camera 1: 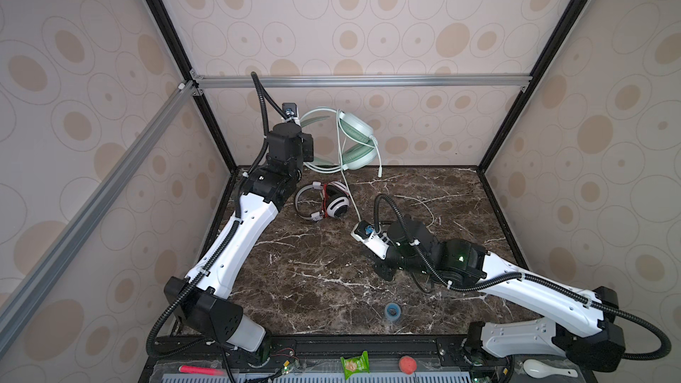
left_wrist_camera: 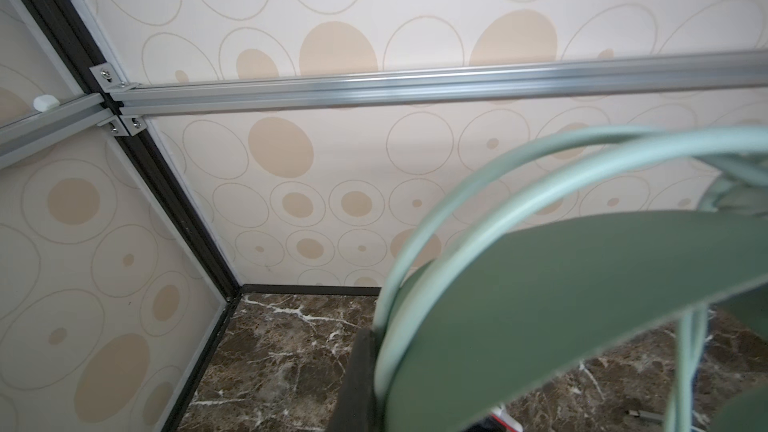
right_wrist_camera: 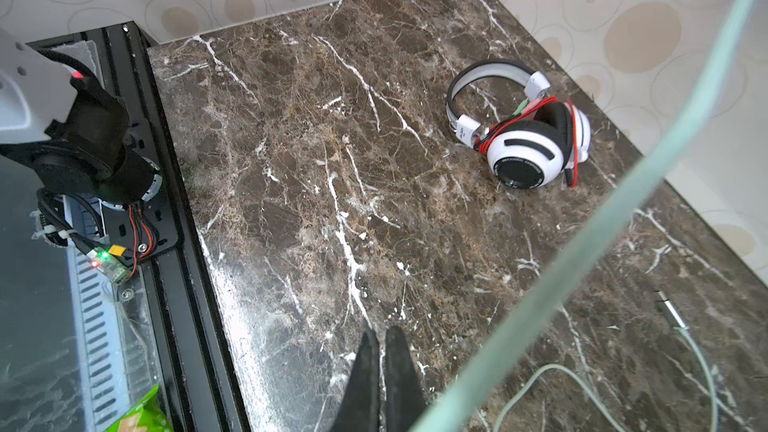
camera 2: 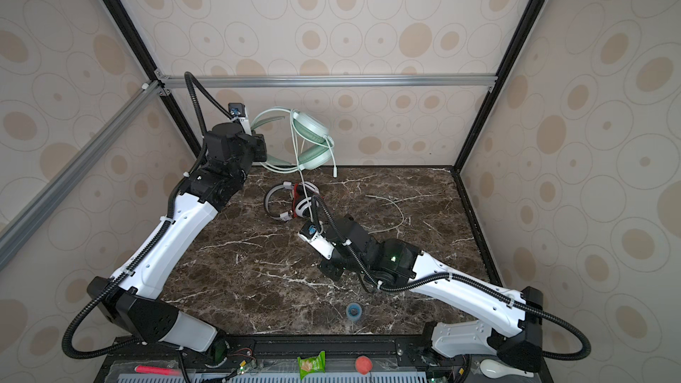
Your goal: Wrap the headphones
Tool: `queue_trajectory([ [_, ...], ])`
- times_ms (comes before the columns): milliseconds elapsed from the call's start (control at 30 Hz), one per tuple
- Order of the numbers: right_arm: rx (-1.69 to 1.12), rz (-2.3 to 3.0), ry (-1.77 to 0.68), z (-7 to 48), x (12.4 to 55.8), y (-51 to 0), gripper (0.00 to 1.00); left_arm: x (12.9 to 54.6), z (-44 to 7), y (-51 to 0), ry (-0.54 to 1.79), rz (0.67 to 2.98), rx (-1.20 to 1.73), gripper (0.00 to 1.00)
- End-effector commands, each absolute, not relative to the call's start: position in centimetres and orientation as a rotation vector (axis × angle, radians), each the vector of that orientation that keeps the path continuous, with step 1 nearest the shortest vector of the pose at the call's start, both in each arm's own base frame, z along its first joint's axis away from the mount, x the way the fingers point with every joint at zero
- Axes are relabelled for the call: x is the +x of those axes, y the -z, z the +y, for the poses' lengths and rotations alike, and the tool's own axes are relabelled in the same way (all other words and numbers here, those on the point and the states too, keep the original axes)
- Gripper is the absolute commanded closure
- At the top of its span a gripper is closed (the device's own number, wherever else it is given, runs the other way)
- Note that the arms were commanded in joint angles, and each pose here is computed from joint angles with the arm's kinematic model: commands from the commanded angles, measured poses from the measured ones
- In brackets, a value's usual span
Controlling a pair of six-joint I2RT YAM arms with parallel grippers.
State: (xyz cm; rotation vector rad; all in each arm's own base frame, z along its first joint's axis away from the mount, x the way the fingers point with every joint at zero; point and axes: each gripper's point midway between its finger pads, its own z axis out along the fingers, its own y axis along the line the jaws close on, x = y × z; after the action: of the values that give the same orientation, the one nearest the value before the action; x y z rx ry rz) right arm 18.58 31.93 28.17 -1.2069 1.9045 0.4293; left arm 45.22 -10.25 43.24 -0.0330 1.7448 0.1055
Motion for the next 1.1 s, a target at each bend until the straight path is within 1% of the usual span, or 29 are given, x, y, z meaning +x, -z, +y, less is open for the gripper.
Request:
queue_trajectory([
  [0,-1.292,1.889,-0.3,31.3,18.9,-28.9,1.0,44.1,-9.0,-46.5,-0.167,1.626,-0.066,1.0],
  [167,-1.324,1.866,-0.176,31.5,20.4,-31.4,1.0,43.4,-10.7,-42.8,-0.264,1.692,0.11,1.0],
  [333,-1.363,1.886,-0.055,31.6,22.5,-32.6,1.0,41.3,-13.1,-39.5,-0.23,1.763,0.313,1.0],
  [533,-1.199,1.973,-0.126,30.4,26.9,-34.3,1.0,37.6,-14.9,-36.3,-0.177,1.834,0.497,1.0],
  [700,-1.119,2.004,-0.123,29.9,29.8,-35.4,1.0,34.6,-14.6,-34.9,-0.122,1.863,0.545,1.0],
  [933,-1.03,2.083,-0.055,28.8,33.1,-35.1,1.0,31.4,-15.8,-34.4,0.063,1.883,0.609,1.0],
  [1067,-0.919,2.158,-0.128,27.1,34.8,-34.5,1.0,30.1,-16.2,-35.0,0.167,1.865,0.584,1.0],
])
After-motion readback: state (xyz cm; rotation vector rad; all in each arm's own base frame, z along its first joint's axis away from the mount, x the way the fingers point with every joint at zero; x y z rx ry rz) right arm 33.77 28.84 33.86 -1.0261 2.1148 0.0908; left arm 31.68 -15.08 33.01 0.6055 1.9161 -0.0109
